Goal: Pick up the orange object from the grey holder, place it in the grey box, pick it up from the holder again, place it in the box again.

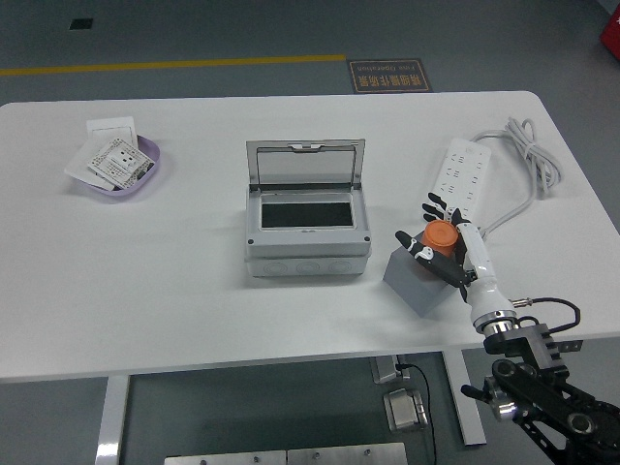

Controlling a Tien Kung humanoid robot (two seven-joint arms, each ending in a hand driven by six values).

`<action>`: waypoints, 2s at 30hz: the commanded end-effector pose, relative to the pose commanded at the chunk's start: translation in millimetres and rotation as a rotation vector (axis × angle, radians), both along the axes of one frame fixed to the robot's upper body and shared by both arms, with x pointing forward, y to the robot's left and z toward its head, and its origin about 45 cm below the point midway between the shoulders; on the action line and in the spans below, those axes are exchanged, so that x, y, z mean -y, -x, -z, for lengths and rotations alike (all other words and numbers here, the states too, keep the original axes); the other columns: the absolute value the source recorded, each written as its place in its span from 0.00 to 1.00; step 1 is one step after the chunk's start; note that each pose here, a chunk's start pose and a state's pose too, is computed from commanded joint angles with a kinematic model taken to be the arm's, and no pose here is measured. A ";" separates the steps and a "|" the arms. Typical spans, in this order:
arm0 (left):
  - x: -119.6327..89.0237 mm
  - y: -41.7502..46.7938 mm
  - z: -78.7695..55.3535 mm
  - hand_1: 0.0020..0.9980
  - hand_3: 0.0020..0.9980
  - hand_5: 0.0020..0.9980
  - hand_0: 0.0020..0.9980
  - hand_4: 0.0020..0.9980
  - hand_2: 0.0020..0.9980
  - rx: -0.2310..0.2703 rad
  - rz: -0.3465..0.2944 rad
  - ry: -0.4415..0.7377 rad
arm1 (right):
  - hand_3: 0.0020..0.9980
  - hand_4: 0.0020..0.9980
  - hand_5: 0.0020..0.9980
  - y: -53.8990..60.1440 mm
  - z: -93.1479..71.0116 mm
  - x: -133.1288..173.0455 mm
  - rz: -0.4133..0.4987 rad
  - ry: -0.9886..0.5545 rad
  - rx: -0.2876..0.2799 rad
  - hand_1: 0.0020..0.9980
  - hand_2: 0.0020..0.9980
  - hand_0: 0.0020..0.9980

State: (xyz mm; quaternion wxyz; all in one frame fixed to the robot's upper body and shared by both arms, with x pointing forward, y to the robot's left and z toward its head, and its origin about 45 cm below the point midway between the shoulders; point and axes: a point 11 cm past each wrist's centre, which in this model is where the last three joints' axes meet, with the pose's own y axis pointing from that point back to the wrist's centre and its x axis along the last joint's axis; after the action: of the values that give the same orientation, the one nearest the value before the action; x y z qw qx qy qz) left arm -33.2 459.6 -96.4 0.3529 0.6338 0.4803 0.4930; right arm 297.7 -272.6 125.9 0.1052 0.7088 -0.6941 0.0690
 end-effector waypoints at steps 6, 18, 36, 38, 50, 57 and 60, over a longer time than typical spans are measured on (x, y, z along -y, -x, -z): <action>-0.5 0.7 -0.2 0.72 0.67 0.08 0.67 0.59 0.64 0.000 -0.001 -0.001 | 0.86 0.93 0.22 1.1 1.8 3.1 0.021 -0.012 -0.010 0.80 0.81 0.81; -0.7 -0.6 0.0 0.72 0.67 0.08 0.67 0.59 0.64 0.011 -0.005 -0.001 | 0.69 0.28 0.00 3.1 3.0 2.6 0.045 -0.036 -0.029 0.69 0.68 0.76; 0.4 -2.3 0.8 0.72 0.67 0.08 0.67 0.59 0.64 0.023 -0.005 0.000 | 0.30 0.05 0.00 -0.9 -13.0 -7.5 -0.003 0.047 0.013 0.40 0.44 0.50; 0.7 -2.0 0.9 0.72 0.66 0.08 0.67 0.60 0.64 0.022 -0.005 0.000 | 0.22 0.00 0.00 -2.0 -15.6 -8.1 -0.006 0.054 0.023 0.28 0.31 0.47; 2.0 -0.4 1.2 0.72 0.66 0.09 0.67 0.60 0.64 0.013 0.000 0.003 | 0.21 0.02 0.00 -4.9 -25.5 -12.3 -0.024 0.087 0.056 0.28 0.31 0.47; 2.1 -0.5 1.2 0.72 0.66 0.10 0.67 0.61 0.64 0.010 0.003 0.002 | 0.21 0.02 0.00 -8.8 -42.2 -25.8 -0.067 0.128 0.104 0.28 0.30 0.47; 1.8 -1.0 1.1 0.72 0.66 0.10 0.67 0.61 0.64 0.010 0.003 0.001 | 0.21 0.02 0.00 -15.4 -50.9 -33.7 -0.096 0.169 0.128 0.28 0.30 0.47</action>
State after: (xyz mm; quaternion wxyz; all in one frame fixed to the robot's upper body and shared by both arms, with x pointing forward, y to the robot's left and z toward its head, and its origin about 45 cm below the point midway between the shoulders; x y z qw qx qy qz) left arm -32.2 457.8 -97.5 0.3564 0.6319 0.4779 0.4952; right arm 313.1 -238.9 176.8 0.1169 0.7238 -0.6565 0.1774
